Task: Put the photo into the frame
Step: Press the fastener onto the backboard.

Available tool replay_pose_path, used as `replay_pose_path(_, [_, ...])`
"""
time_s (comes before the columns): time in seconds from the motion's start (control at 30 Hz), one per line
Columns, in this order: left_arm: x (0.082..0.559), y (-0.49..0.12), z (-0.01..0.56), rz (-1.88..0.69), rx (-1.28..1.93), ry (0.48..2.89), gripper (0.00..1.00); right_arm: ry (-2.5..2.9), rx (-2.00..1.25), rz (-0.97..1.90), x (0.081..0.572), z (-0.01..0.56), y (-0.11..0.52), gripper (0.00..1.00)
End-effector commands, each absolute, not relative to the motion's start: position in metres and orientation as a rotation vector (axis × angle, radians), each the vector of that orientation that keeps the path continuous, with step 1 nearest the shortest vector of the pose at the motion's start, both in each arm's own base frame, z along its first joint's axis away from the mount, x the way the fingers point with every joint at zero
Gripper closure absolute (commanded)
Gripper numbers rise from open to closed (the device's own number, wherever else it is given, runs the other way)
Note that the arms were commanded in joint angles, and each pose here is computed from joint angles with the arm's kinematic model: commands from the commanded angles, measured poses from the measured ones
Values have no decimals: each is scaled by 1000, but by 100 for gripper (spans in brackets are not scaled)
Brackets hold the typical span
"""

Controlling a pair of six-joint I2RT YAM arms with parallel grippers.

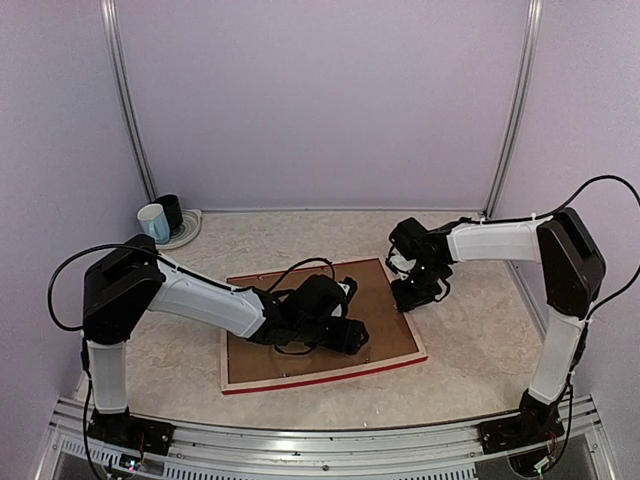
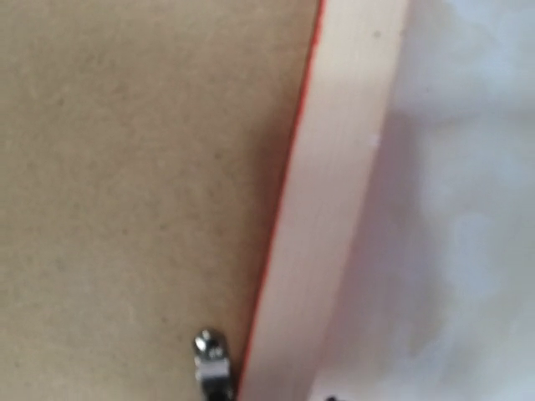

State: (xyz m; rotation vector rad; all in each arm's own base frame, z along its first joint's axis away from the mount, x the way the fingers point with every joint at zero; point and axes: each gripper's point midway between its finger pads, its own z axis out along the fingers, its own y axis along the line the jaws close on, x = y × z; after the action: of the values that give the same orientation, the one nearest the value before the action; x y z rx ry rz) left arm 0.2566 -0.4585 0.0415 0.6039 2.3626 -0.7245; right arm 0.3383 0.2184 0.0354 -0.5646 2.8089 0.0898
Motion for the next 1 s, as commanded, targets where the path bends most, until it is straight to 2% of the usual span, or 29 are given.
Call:
replay_pose_path(0.0, [247, -418, 11, -555, 599, 2511, 24, 2704, -519, 129, 348, 86, 224, 67])
replay_pose_path(0.13, [255, -413, 34, -559, 562, 2473, 23, 2654, -489, 173, 353, 110, 228, 56])
replay_pose_path(0.27, [267, -401, 58, -546, 515, 2435, 22, 2673, -505, 167, 351, 102, 227, 53])
replay_pose_path(0.53, [271, -399, 81, -567, 524, 2397, 21, 2749, -550, 134, 344, 60, 226, 52])
replay_pose_path(0.73, [264, -442, 93, -741, 585, 2346, 21, 2725, -483, -13, 356, 60, 210, 54])
replay_pose_path(0.97, [253, -499, 90, -970, 654, 2312, 21, 2758, -501, -55, 355, 42, 206, 55])
